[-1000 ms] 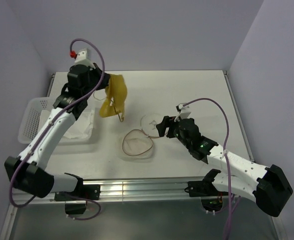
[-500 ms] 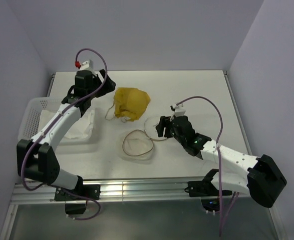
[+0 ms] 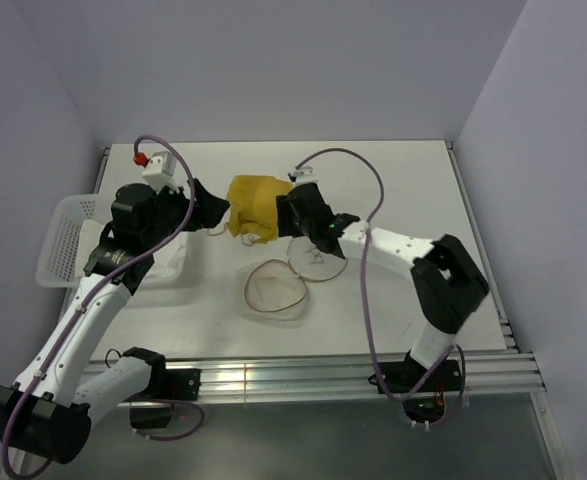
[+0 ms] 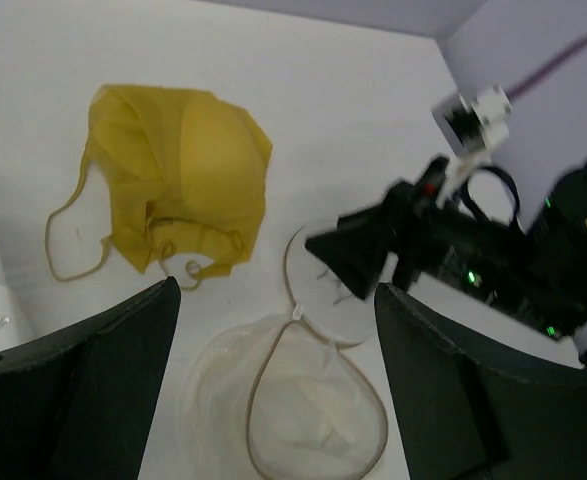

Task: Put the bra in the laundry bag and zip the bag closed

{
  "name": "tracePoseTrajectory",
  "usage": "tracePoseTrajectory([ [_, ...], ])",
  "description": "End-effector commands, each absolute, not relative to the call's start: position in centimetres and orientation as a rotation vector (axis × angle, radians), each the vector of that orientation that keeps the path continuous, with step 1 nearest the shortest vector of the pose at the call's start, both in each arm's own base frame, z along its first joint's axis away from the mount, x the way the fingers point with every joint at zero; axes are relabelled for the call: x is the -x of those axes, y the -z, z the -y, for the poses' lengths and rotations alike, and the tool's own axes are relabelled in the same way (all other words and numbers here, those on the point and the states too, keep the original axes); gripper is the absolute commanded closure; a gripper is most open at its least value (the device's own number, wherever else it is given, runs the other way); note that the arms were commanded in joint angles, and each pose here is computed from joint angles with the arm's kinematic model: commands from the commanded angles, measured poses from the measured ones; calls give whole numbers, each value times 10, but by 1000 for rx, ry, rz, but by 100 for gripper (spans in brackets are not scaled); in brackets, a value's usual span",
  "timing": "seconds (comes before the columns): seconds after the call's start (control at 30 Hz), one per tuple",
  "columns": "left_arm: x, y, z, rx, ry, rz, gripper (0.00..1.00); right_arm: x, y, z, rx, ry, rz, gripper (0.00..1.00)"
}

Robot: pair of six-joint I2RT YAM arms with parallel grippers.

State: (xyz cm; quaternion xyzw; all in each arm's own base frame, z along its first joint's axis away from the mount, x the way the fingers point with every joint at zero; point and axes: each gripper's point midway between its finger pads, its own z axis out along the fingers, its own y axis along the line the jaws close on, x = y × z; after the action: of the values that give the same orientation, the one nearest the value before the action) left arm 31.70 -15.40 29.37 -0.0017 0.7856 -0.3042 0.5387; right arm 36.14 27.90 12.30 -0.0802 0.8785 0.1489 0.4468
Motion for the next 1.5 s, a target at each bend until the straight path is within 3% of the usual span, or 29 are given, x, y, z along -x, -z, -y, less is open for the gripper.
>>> tracePoseTrajectory([
  [0.0, -296, -273, 150, -92, 680, -1909, 14, -387, -102, -285, 225, -276, -2243, 36],
  [0.17, -281, -280, 145, -107, 674, -1854, 15, -408, -70, -311, 225, -293, -2319, 31],
  [0.47, -268, -293, 152, -151, 743, -1803, 14, -418, -29, -325, 178, -294, -2390, 37],
  [0.6, -270, -291, 150, -140, 730, -1809, 14, -428, -25, -319, 171, -227, -2365, 49],
  [0.7, -273, -289, 148, -130, 719, -1816, 14, -439, -32, -319, 176, -206, -2311, 72],
  [0.73, -274, -287, 148, -128, 715, -1821, 14, -445, -41, -318, 185, -189, -2273, 86],
  [0.83, -277, -283, 147, -124, 709, -1835, 14, -458, -77, -312, 194, -151, -2159, 100],
  [0.9, -278, -281, 148, -127, 709, -1843, 14, -459, -97, -304, 210, -119, -2112, 100],
  [1.17, -276, -306, 154, -135, 769, -1764, 13, -447, -277, -294, 361, -165, -1739, 100],
  [1.47, -275, -348, 148, -115, 752, -1685, 12, -380, -368, -279, 617, -124, -1551, 100],
])
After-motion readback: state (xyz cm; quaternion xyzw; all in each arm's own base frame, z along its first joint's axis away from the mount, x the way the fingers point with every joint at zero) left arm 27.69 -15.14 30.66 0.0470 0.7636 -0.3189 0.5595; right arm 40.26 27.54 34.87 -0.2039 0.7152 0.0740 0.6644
